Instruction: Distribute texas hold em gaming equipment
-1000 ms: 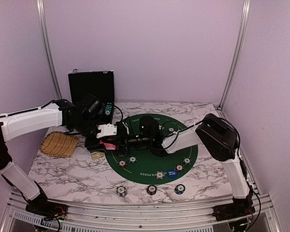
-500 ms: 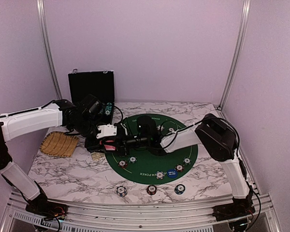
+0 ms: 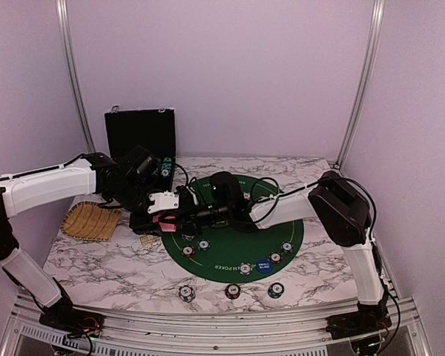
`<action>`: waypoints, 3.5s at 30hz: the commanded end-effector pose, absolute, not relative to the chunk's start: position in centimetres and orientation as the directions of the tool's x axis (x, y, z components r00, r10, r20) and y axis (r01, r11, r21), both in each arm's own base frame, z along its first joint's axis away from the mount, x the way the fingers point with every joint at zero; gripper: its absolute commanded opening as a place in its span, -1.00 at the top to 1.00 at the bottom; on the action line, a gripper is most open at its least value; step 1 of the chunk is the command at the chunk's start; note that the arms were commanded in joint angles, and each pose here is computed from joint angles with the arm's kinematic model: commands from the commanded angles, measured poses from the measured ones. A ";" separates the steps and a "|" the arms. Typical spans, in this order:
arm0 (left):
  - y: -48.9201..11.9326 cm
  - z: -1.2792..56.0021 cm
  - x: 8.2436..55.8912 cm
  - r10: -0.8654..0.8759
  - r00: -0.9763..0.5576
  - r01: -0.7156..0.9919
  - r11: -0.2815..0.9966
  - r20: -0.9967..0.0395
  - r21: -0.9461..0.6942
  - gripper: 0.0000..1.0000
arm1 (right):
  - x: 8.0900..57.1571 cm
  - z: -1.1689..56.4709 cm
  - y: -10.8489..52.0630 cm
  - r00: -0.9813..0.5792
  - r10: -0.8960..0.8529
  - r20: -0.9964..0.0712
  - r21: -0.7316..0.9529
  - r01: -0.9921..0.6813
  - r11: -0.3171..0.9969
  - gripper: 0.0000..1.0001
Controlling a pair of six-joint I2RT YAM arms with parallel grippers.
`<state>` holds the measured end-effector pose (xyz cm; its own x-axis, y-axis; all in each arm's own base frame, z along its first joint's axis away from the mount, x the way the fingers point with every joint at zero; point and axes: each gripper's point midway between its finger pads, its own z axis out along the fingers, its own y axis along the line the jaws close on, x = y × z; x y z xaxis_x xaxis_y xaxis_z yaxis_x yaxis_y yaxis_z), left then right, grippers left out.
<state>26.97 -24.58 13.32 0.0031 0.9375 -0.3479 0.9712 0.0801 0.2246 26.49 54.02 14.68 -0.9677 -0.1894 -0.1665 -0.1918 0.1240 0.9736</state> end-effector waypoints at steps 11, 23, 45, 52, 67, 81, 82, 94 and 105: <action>-24.0 14.7 26.9 0.926 -0.019 0.961 0.121 -0.376 0.250 0.23 | 26.5 15.6 52.1 -0.967 -0.187 -0.174 0.965 -0.205 0.164 0.23; -23.6 14.4 27.0 0.927 -0.036 0.961 0.134 -0.373 0.241 0.30 | 26.5 16.7 51.5 -0.965 -0.185 -0.189 0.965 -0.217 0.148 0.34; -23.0 13.4 26.8 0.934 -0.052 0.965 0.139 -0.354 0.224 0.36 | 26.8 18.7 49.7 -0.965 -0.160 -0.206 0.965 -0.228 0.131 0.74; -22.9 13.4 26.9 0.934 -0.055 0.964 0.142 -0.352 0.225 0.38 | 26.9 18.8 49.4 -0.967 -0.158 -0.202 0.966 -0.223 0.130 0.91; -21.3 13.0 26.8 0.941 -0.080 0.960 0.161 -0.329 0.227 0.42 | 30.6 18.0 45.9 -0.976 -0.101 -0.194 0.965 -0.208 0.157 1.00; -20.9 13.7 26.3 0.934 -0.100 0.962 0.179 -0.343 0.205 0.44 | 38.1 15.4 46.9 -0.975 -0.061 -0.215 0.954 -0.223 0.203 1.00; -20.9 13.7 26.3 0.934 -0.102 0.962 0.181 -0.343 0.205 0.44 | 38.7 15.2 47.3 -0.974 -0.060 -0.221 0.951 -0.228 0.210 1.00; -20.7 13.8 26.0 0.932 -0.109 0.961 0.187 -0.344 0.201 0.45 | 43.2 9.5 50.4 -0.986 -0.009 -0.167 0.959 -0.164 0.230 1.00; -20.9 13.8 26.0 0.930 -0.111 0.962 0.188 -0.350 0.196 0.46 | 46.3 6.6 51.5 -0.980 0.043 -0.194 0.944 -0.174 0.279 1.00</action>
